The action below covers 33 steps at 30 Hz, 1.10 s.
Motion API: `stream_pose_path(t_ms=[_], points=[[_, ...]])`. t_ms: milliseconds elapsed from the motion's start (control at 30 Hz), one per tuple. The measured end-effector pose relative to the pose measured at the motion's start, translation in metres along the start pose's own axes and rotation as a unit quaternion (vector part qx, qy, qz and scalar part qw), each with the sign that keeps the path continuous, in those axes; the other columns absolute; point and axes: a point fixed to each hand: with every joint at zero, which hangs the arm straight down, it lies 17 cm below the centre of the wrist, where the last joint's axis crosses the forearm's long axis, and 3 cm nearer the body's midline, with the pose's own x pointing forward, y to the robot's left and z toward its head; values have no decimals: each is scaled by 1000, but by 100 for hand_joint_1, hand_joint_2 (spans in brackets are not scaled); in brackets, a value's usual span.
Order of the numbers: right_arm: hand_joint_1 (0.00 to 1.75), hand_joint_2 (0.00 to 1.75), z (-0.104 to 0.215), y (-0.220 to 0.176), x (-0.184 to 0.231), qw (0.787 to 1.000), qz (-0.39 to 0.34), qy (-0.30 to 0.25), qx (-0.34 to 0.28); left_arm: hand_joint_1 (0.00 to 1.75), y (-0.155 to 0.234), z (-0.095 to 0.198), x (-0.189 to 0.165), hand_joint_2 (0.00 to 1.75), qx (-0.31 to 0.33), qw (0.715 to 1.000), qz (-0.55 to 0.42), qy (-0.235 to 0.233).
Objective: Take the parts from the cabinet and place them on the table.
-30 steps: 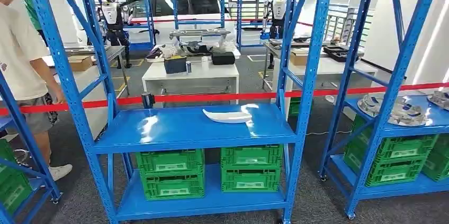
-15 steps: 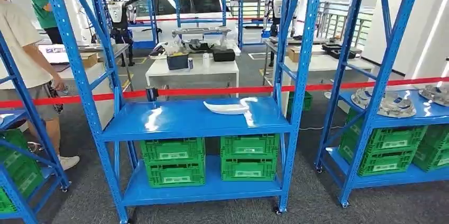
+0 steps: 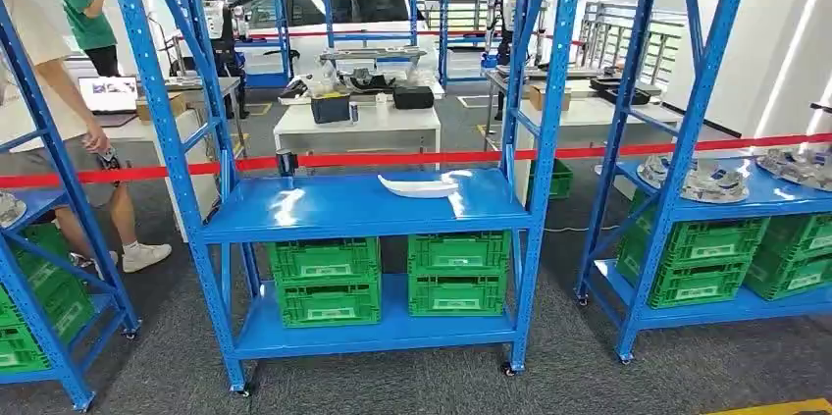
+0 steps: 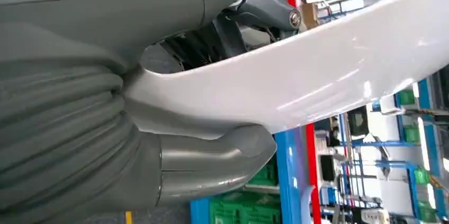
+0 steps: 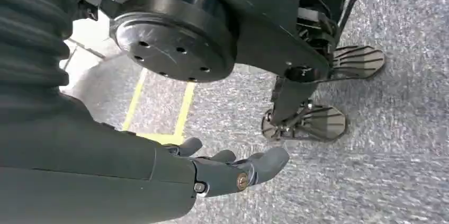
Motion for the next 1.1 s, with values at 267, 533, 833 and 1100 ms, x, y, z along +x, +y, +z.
stream_pose_path(t_ms=[267, 533, 833, 1100], points=[[0, 175, 0, 0, 1, 1000, -1, -3, 0, 175, -5, -2, -4, 175, -6, 1000, -13, 9], [0, 175, 0, 2, 14, 999, -32, -32, 3, 175, -5, -14, -4, 175, -4, 1000, -8, -7], [0, 175, 0, 3, 14, 999, -36, -33, 4, 175, -6, -16, -9, 175, -2, 1000, -3, -5], [0, 175, 0, 4, 14, 998, -50, -27, 5, 175, -11, -26, -10, 175, -6, 1000, -11, -8]])
